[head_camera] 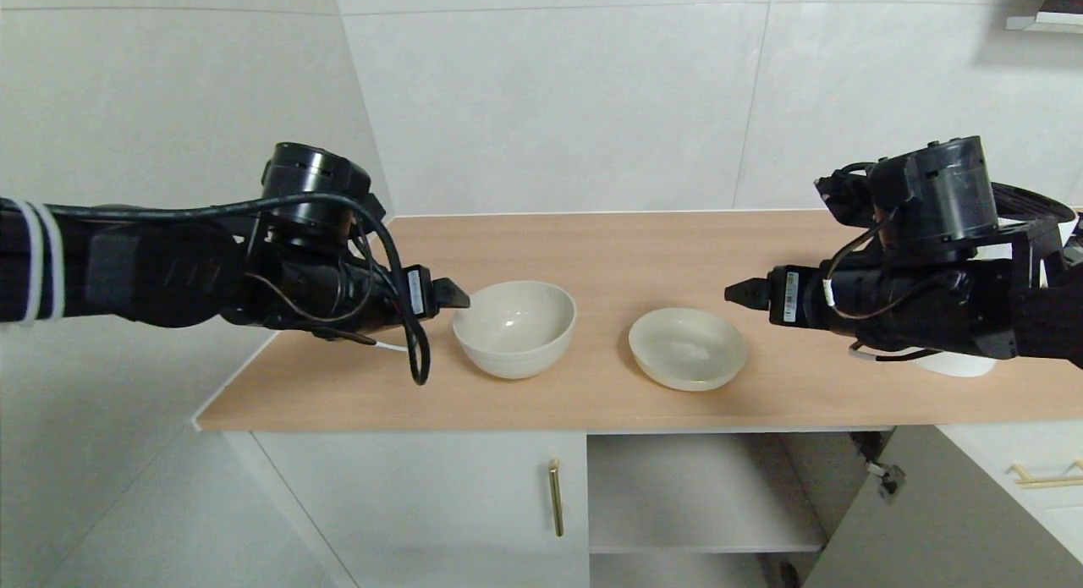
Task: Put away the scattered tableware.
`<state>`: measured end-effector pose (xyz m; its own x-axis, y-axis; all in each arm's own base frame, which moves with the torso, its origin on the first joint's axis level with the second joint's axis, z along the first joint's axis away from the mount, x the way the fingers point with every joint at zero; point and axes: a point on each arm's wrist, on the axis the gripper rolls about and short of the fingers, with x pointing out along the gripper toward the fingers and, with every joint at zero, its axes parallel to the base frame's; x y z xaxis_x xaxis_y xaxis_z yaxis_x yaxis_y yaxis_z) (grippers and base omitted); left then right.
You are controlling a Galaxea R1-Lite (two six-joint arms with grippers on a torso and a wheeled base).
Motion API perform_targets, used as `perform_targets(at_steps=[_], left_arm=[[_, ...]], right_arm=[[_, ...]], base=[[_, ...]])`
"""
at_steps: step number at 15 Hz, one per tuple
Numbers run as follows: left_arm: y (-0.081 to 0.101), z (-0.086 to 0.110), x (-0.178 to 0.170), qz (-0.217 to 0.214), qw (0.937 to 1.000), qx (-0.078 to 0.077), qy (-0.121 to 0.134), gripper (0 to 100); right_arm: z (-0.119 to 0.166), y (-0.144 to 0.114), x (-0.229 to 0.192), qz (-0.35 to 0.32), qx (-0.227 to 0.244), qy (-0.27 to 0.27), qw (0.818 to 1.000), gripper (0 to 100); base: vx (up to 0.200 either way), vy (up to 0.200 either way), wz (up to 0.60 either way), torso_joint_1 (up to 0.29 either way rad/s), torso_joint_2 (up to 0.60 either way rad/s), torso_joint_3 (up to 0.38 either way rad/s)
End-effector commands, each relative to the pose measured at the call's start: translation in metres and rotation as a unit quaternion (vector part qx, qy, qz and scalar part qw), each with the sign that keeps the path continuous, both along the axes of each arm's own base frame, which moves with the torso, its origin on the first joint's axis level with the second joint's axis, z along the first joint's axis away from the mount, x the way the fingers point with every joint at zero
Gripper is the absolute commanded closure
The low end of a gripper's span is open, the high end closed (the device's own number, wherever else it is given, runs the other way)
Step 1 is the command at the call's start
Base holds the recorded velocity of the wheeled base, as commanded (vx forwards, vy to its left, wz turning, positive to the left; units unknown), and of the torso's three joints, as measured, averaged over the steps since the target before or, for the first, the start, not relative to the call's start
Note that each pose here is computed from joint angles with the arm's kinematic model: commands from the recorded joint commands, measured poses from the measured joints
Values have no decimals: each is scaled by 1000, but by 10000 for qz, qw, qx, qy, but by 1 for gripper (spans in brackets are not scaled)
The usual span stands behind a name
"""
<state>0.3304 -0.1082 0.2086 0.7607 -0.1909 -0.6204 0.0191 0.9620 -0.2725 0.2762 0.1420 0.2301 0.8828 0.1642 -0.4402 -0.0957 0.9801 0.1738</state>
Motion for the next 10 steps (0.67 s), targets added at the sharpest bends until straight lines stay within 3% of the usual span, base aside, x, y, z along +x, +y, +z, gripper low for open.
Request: perform_targets(at_steps=[1, 7, 8, 10], left_arm=[[-12, -27, 22, 75, 9994, 214, 273, 0], [-30, -38, 26, -63, 9989, 309, 334, 0], [-32, -38, 25, -94, 9989, 310, 333, 100], [-37, -37, 23, -131, 9990, 268, 327, 100]], right_arm=[[-3, 2, 2, 5, -17, 33, 10000, 0], [-3, 3, 1, 21, -17, 25, 10000, 0], [-2, 3, 1, 21, -13, 18, 10000, 0], [-3, 3, 1, 21, -17, 25, 10000, 0]], base=[[0, 0, 0, 0, 0, 0], [0, 0, 0, 0, 0, 0], [0, 0, 0, 0, 0, 0], [0, 0, 0, 0, 0, 0]])
